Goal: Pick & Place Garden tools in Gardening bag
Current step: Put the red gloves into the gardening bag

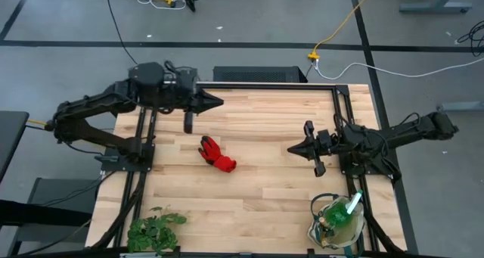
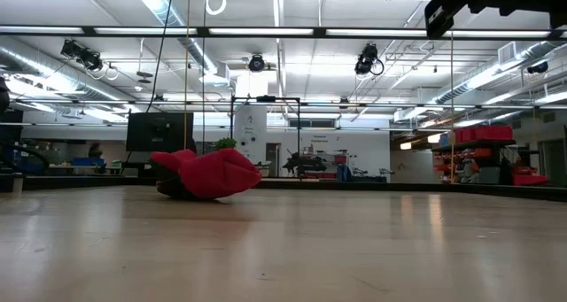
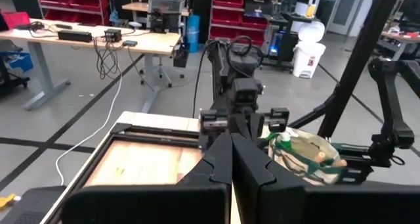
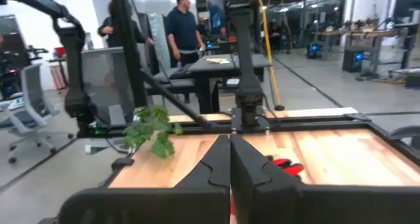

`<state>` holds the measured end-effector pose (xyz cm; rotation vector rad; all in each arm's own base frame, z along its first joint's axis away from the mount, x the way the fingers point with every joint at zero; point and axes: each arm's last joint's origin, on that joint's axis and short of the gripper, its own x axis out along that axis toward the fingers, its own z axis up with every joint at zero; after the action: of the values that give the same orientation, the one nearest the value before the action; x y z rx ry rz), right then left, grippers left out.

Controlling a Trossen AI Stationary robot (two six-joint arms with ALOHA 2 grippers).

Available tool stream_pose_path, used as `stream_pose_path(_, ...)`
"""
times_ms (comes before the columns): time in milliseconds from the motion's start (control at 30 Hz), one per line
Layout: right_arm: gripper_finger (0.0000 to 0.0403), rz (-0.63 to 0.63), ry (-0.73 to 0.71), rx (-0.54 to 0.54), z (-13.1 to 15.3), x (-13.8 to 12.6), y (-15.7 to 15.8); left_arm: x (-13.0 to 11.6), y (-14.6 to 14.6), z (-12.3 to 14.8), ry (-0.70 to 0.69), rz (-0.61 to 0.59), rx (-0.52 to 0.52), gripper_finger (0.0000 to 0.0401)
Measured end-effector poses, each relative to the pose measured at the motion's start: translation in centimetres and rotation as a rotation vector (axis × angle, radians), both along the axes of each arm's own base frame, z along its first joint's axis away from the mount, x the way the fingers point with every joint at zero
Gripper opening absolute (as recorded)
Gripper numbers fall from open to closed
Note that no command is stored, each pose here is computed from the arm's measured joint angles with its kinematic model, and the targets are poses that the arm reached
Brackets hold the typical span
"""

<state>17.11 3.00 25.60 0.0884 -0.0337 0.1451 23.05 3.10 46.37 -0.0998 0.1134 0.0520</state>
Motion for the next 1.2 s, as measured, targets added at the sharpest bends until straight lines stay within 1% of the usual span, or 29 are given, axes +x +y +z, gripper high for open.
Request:
stream_pose_path(100, 0.0000, -0.024, 0.001, -0.011, 0.2, 0.1, -0.4, -1.1, -0.1, 0.3, 0.005, 0.004, 0.001, 0.0003)
stream_pose_path(200, 0.0000, -0.052, -0.009, -0.039, 1.3, 0.3, -0.9, -1.7, -0.2, 0.4, 0.008, 0.012, 0.005, 0.0003)
stream_pose_path(300, 0.0000, -0.089, -0.013, -0.058, 3.0, 0.4, -1.5, -1.8, -0.2, 0.4, 0.012, 0.012, 0.014, 0.0003)
stream_pose_path(400, 0.0000, -0.128, 0.003, -0.099, 4.5, 0.4, -2.1, -1.8, -0.2, 0.3, 0.022, 0.011, 0.018, 0.0003)
stream_pose_path(600, 0.0000, -0.188, 0.012, -0.124, 7.1, 0.2, -3.2, -1.8, -0.1, -0.2, 0.076, 0.042, 0.031, 0.0003)
stream_pose_path(800, 0.0000, -0.187, 0.011, -0.117, 7.5, 0.1, -3.5, -1.9, -0.1, -0.8, 0.130, 0.042, 0.059, 0.0003)
stream_pose_path(900, 0.0000, -0.180, 0.038, -0.103, 7.2, 0.3, -3.5, -1.5, -0.1, -1.9, 0.160, 0.041, 0.050, 0.0003)
stream_pose_path(1000, 0.0000, -0.178, 0.062, -0.101, 6.9, 0.6, -3.5, -1.1, 0.0, -3.9, 0.216, 0.043, 0.013, 0.0003)
stream_pose_path(1067, 0.0000, -0.177, 0.077, -0.102, 6.7, 0.8, -3.5, -0.7, 0.0, -5.0, 0.222, 0.033, -0.010, 0.0003)
stream_pose_path(1200, 0.0000, -0.176, 0.095, -0.111, 6.4, 1.1, -3.5, -0.3, -0.1, -7.5, 0.291, 0.015, -0.032, 0.0003)
